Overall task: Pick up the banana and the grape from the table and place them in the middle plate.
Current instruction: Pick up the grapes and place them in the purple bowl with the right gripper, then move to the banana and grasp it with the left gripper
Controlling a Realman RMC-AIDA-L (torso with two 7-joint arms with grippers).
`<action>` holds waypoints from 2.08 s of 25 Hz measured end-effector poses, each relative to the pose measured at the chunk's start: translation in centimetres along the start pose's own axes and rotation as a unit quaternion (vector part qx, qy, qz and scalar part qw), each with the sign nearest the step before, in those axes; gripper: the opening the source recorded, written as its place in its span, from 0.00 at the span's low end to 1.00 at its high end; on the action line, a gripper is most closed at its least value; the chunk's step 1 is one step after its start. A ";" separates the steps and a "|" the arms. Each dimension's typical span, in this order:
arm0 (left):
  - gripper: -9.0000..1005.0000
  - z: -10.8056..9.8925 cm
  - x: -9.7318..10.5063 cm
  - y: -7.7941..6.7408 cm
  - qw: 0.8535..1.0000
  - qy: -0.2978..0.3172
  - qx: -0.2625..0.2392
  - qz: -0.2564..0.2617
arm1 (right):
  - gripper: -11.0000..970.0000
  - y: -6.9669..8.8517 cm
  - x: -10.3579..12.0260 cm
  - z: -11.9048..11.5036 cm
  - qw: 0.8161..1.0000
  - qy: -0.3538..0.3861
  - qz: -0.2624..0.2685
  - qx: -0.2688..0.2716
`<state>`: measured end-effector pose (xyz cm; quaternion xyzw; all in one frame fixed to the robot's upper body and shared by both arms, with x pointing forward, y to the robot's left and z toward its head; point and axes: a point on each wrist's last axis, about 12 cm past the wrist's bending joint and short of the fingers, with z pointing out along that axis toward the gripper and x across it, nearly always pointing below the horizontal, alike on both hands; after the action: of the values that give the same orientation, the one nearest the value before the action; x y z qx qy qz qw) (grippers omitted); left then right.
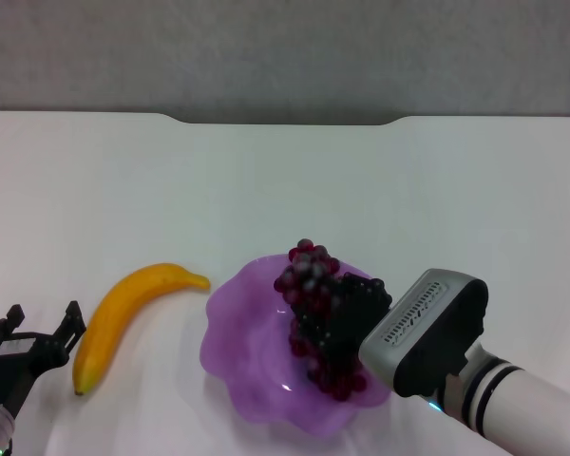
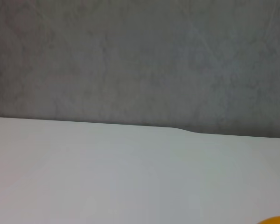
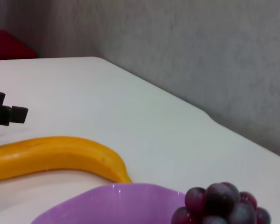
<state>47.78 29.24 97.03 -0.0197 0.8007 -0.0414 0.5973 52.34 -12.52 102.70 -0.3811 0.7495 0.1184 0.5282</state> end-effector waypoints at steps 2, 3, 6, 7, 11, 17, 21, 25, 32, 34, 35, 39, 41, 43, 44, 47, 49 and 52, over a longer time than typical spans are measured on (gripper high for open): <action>0.82 0.0 0.0 0.0 1.000 0.000 0.000 0.000 | 0.58 0.0 0.0 -0.1 1.000 -0.007 -0.003 0.004; 0.82 0.0 0.0 0.0 1.000 0.000 0.000 0.000 | 0.59 0.0 0.0 -0.1 1.000 -0.012 -0.004 0.005; 0.82 -0.1 0.0 0.0 1.000 0.001 -0.001 -0.001 | 0.61 0.0 0.0 -0.1 1.000 -0.021 -0.006 0.009; 0.82 -0.1 0.1 0.0 1.000 0.001 -0.001 -0.001 | 0.62 -0.1 0.0 -0.2 1.000 -0.024 -0.007 0.011; 0.82 -0.1 0.1 0.1 1.000 0.001 -0.001 -0.002 | 0.77 -0.1 0.0 -0.3 0.999 -0.036 -0.007 0.017; 0.82 -0.1 0.1 0.1 1.000 0.001 -0.002 -0.004 | 0.90 -1.1 0.1 -1.0 0.993 -0.090 0.057 0.045; 0.82 -0.1 0.1 0.2 1.000 0.001 -0.002 -0.005 | 0.92 -2.2 1.2 -2.1 0.985 -0.135 0.087 0.062; 0.82 -0.1 0.0 0.2 1.000 -0.001 -0.002 -0.005 | 0.92 -4.0 2.6 -3.4 0.976 -0.167 0.119 0.069; 0.82 0.0 -0.1 0.0 1.000 -0.003 0.000 -0.004 | 0.92 -6.4 3.9 -5.1 0.959 -0.199 0.170 0.108; 0.82 0.0 -0.1 0.0 1.000 -0.002 0.000 -0.004 | 0.92 -7.2 4.9 -5.5 0.952 -0.188 0.206 0.130; 0.82 0.0 -0.1 0.0 1.000 -0.002 0.000 -0.004 | 0.92 -7.5 5.5 -5.8 0.950 -0.177 0.214 0.142; 0.82 0.0 -0.1 0.0 1.000 -0.002 0.001 -0.004 | 0.92 -8.0 7.1 -5.7 0.959 -0.118 0.206 0.156; 0.82 0.1 -0.1 0.0 1.000 -0.002 0.001 -0.004 | 0.92 -8.4 7.7 -5.5 0.965 -0.084 0.184 0.165; 0.82 0.1 -0.1 0.0 1.000 -0.002 0.001 -0.004 | 0.92 -8.6 8.2 -5.5 0.971 -0.059 0.153 0.172; 0.82 0.1 -0.1 0.0 1.000 -0.002 0.000 -0.004 | 0.92 -8.6 8.3 -5.5 0.974 -0.050 0.137 0.174; 0.82 0.2 -0.2 0.1 1.000 -0.002 0.000 -0.004 | 0.92 -8.5 8.4 -5.4 0.980 -0.036 0.097 0.171; 0.82 0.4 -0.3 -0.1 1.000 -0.004 0.002 -0.006 | 0.92 -8.4 8.5 -5.4 0.983 -0.029 0.068 0.170; 0.82 0.6 -0.5 -0.2 1.000 -0.005 0.007 -0.014 | 0.92 -8.2 8.7 -5.3 0.985 -0.014 0.048 0.168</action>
<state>48.50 29.02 97.37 -0.0267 0.7973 -0.0550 0.6005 53.04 -25.10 99.03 -0.2493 0.7689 0.0215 0.5884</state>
